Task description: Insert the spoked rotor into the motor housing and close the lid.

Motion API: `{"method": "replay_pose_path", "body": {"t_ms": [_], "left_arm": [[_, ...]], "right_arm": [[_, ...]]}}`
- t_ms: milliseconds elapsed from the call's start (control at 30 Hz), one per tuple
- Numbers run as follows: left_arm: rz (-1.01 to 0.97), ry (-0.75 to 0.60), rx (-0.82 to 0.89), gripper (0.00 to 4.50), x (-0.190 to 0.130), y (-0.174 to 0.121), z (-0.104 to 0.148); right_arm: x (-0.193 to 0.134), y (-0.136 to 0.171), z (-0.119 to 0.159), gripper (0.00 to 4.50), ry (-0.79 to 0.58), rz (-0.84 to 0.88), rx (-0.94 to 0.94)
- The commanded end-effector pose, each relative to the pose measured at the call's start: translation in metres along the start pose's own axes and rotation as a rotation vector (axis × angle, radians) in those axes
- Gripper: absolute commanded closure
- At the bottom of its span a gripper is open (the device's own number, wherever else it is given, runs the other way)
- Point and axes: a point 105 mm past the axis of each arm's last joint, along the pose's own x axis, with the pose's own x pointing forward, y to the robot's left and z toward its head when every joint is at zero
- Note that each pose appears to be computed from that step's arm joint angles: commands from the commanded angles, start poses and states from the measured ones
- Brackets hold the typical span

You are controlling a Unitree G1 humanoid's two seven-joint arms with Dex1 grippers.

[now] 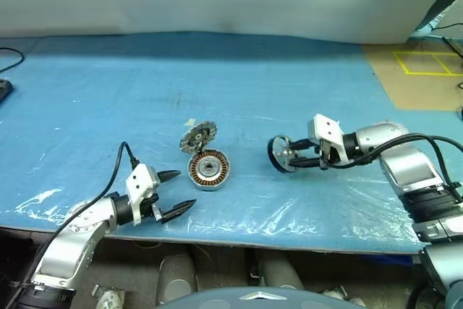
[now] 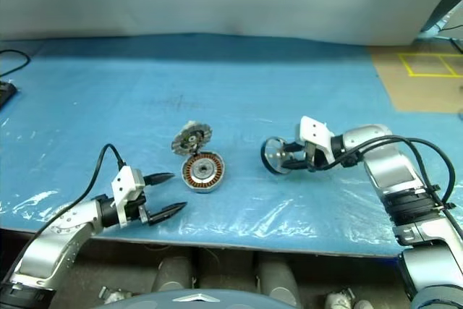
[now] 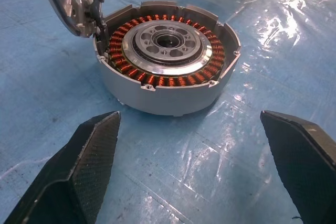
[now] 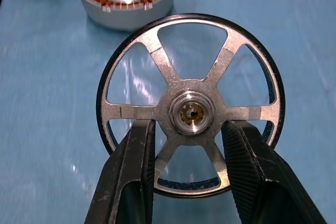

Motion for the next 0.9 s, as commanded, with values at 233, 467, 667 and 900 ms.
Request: {"method": "replay_pose_path", "body": {"t_ms": [233,467,667,900], "left_arm": [[-0.006,-0.018,0.026,0.0,-0.008,0.002,0.002],[0.022,-0.051,0.05,0.0,-0.012,0.004,-0.002],[0.018,-0.055,0.059,0.0,-0.012,0.004,-0.01],[0.017,-0.06,0.071,0.0,-0.012,0.004,-0.017]], "right_arm": [[0.053,0.013,0.052,3.0,-0.125,0.144,-0.162],[0.074,0.018,0.064,3.0,-0.153,0.212,-0.198],[0.089,0.019,0.064,3.0,-0.139,0.235,-0.227],[0.099,0.018,0.069,3.0,-0.134,0.248,-0.259]]}}
